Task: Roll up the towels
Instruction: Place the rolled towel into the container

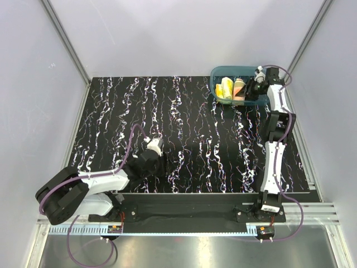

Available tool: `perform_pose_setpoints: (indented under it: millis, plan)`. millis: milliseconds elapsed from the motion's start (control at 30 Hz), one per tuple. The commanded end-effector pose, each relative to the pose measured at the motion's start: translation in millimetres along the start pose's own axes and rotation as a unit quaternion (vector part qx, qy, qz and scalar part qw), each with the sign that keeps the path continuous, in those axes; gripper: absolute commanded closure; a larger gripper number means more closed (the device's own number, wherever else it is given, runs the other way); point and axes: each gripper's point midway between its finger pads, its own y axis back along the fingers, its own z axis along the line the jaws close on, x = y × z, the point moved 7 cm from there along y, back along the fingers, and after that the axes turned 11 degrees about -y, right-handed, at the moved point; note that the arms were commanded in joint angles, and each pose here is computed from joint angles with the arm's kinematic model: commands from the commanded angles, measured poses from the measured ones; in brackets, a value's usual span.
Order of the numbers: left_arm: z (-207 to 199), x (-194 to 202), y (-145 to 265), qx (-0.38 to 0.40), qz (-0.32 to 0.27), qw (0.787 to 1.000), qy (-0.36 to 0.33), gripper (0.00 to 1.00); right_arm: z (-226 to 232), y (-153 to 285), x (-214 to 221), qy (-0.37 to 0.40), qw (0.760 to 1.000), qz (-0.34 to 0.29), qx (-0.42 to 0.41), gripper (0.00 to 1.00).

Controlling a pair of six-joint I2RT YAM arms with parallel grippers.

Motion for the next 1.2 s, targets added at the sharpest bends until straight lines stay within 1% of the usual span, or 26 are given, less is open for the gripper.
perform_pose_setpoints:
  millis: [0, 33, 133, 333, 367, 433, 467, 500, 633, 1167]
  plan:
    - [22, 28, 1, -0.057, 0.059, 0.996, -0.017, 0.44, -13, -15, 33, 0.000, 0.996, 0.058, 0.064, 0.35]
    - [22, 28, 2, -0.055, 0.058, 0.997, -0.017, 0.44, -12, -15, 32, 0.000, 0.996, 0.056, 0.066, 0.31]
    - [22, 28, 2, -0.054, 0.058, 0.997, -0.016, 0.44, -8, -10, 27, -0.003, 0.996, 0.042, 0.077, 0.25]
    - [22, 29, 2, -0.053, 0.058, 0.997, -0.017, 0.44, 9, 15, 12, 0.015, 0.995, 0.007, 0.098, 0.21]
    - [22, 29, 2, -0.054, 0.059, 0.997, -0.016, 0.44, 15, 23, 7, 0.020, 0.994, -0.003, 0.103, 0.16]
    - [22, 28, 2, -0.053, 0.058, 0.997, -0.016, 0.44, 20, 31, 4, 0.023, 0.994, -0.012, 0.109, 0.13]
    - [22, 28, 2, -0.053, 0.057, 0.997, -0.015, 0.44, 25, 38, 1, 0.026, 0.993, -0.020, 0.114, 0.04]
    - [22, 28, 2, -0.053, 0.058, 0.997, -0.016, 0.44, 26, 41, 0, 0.026, 0.992, -0.023, 0.119, 0.00]
    - [22, 29, 2, -0.053, 0.058, 0.997, -0.016, 0.44, 38, 57, -5, 0.033, 0.991, -0.039, 0.121, 0.00]
    - [23, 29, 3, -0.052, 0.055, 0.997, -0.015, 0.44, 89, 100, -21, 0.044, 0.992, -0.095, 0.074, 0.00]
